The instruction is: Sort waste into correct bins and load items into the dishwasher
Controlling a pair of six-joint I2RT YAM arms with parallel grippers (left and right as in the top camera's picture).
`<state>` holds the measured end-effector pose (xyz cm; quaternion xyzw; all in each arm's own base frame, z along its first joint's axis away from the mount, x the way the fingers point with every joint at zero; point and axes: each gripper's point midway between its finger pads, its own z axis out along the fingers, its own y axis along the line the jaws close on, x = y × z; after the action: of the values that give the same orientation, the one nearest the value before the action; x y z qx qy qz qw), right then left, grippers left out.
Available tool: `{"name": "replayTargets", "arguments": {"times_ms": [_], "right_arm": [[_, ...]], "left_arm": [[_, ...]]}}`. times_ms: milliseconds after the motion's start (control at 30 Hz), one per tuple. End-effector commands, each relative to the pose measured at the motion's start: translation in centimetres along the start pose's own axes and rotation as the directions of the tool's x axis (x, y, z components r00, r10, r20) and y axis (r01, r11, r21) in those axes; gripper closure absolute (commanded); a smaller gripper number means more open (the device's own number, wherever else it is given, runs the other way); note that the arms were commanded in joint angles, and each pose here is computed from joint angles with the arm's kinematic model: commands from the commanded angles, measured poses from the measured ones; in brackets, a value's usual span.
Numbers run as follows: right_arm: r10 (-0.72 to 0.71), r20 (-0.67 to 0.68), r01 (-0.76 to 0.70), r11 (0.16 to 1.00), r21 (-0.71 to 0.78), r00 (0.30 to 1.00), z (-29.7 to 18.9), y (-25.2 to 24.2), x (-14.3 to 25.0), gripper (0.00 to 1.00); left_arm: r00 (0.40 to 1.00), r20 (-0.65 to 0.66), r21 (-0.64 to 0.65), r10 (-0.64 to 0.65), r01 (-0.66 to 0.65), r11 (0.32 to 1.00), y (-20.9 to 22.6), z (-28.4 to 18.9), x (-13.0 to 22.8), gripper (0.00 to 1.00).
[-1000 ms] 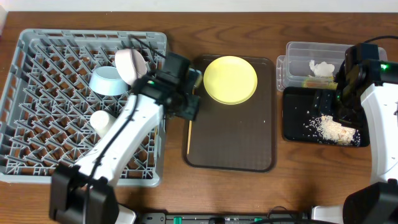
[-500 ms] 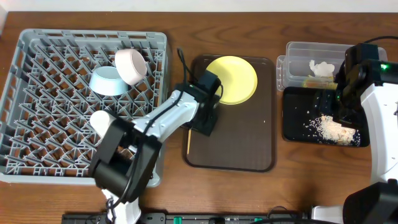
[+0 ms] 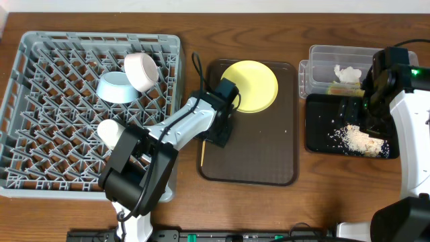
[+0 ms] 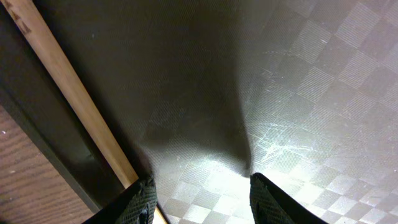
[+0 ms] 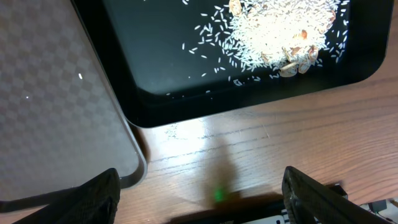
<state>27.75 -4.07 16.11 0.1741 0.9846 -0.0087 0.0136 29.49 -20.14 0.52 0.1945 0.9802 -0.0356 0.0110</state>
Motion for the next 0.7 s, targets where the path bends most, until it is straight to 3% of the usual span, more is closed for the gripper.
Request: {"name": "replayTargets", "arguments": {"times_ms": [0,300,433,667], "right_arm": [[0.001,0.011,-0.001,1.000,-0.002,1.000,-0.3,-0.3,-0.3,0.19],[0.001,0.011,-0.001,1.000,-0.002,1.000,-0.3,-0.3,-0.3,0.19],[0.000,0.011,0.000,1.000,-0.002,1.000,-0.3,-0.3,-0.3,0.19],[0.000,0.011,0.000,1.000,-0.003,1.000,-0.3,-0.2,-0.2,0.19]], "left_arm": [[0.999,-0.016,-0.024,-0.028,0.027,0.999,0.6,0.1,0.5,0.49],[0.997,0.067,-0.008,-0.046,0.046,0.999,0.2,-2.0,-1.4,0.50],[0.991,0.089,-0.086,-0.095,0.103,0.991,1.6,-2.1,-1.6,0.50],[0.988,0.093,-0.082,-0.124,0.132,0.988,1.6,-2.1,-1.6,0.50]]}}
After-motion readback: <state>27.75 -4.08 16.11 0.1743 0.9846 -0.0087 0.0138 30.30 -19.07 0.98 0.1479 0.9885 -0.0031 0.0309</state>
